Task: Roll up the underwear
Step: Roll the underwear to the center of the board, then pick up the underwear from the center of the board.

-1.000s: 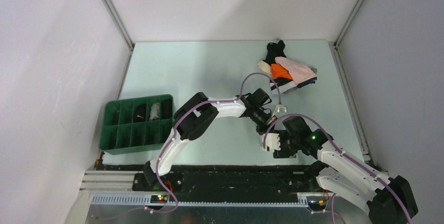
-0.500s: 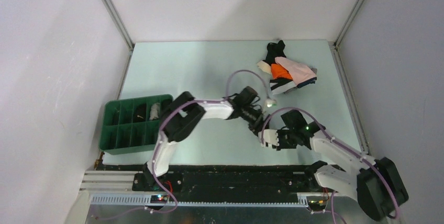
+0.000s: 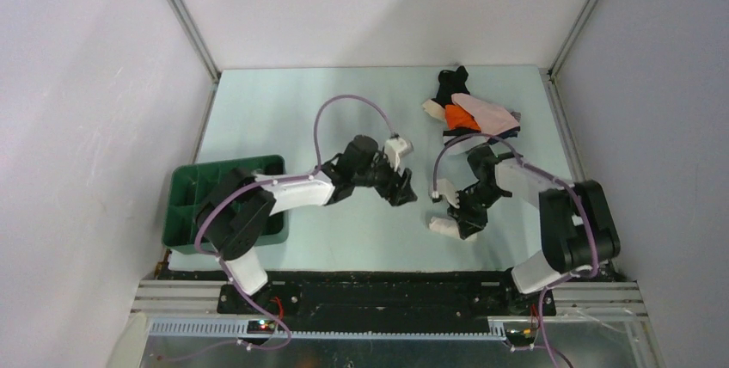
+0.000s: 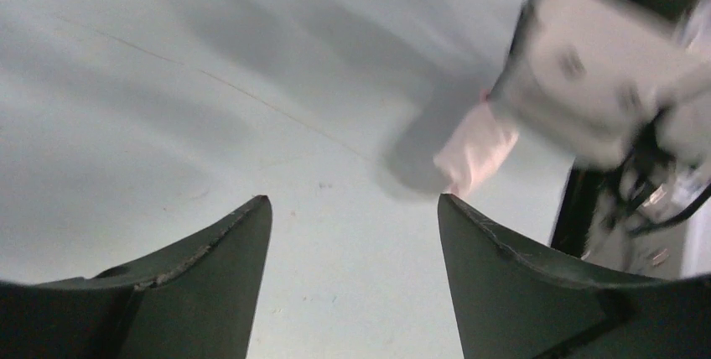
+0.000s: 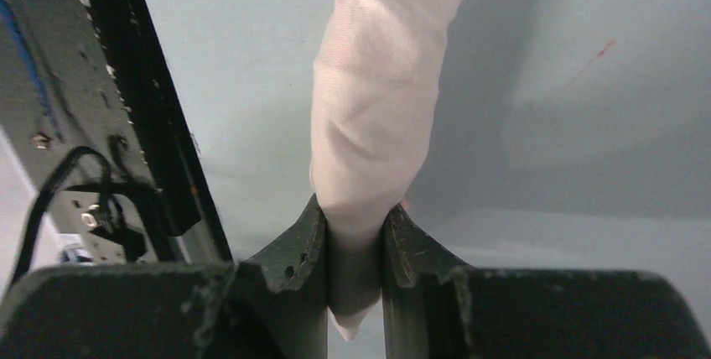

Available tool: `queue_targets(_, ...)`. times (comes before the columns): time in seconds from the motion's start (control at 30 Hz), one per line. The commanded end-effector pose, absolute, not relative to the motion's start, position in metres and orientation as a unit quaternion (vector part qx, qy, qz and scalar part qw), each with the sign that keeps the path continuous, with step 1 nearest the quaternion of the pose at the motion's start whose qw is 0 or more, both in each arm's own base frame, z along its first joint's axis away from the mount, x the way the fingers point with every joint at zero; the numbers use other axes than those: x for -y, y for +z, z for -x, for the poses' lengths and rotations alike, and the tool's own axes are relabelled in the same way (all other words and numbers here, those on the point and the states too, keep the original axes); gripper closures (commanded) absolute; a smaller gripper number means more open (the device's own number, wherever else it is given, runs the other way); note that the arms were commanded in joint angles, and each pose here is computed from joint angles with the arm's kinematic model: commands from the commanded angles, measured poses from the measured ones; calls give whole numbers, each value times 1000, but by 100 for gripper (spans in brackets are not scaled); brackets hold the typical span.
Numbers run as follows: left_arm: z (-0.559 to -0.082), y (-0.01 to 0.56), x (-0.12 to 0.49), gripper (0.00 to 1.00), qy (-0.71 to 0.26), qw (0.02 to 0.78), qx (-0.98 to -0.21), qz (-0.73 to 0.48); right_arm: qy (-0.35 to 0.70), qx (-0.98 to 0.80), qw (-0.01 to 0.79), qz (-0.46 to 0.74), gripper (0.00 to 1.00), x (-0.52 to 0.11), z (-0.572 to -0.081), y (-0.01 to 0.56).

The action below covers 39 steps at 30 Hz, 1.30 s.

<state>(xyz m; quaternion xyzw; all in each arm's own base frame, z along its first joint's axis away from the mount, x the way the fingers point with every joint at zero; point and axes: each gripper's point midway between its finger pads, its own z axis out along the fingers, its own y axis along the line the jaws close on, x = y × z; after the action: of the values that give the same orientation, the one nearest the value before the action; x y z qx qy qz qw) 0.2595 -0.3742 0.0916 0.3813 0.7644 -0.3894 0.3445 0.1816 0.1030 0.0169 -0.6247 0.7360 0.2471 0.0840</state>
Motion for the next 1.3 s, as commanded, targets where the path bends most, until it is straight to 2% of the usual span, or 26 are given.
queue_targets(0.0, -221, 109, 381, 23, -308, 430, -624, -575, 305, -772, 37, 557, 100, -104, -178, 20)
queue_targets(0.17, -190, 122, 409, 24, -278, 486, -506, -656, 313, -789, 22, 528, 100, -100, -187, 21)
queue_targets(0.3, -185, 124, 437, 26, -284, 501, -467, -671, 311, -798, -7, 516, 100, -93, -183, 14)
queue_targets(0.43, -173, 111, 455, 29, -294, 484, -427, -705, 309, -803, -24, 509, 100, -87, -176, 3)
queue_targets(1.07, -181, 38, 498, 33, -281, 429, -463, -723, 306, -806, -20, 506, 100, -85, -177, -2)
queue_targets(1.13, -178, 33, 503, 37, -292, 418, -467, -722, 306, -806, -19, 506, 100, -85, -177, -2)
queue_targets(1.2, -176, 25, 508, 48, -298, 402, -475, -724, 305, -805, -20, 508, 100, -85, -177, -2)
queue_targets(1.27, -173, 10, 507, 67, -300, 374, -485, -731, 305, -805, -19, 508, 100, -85, -177, -2)
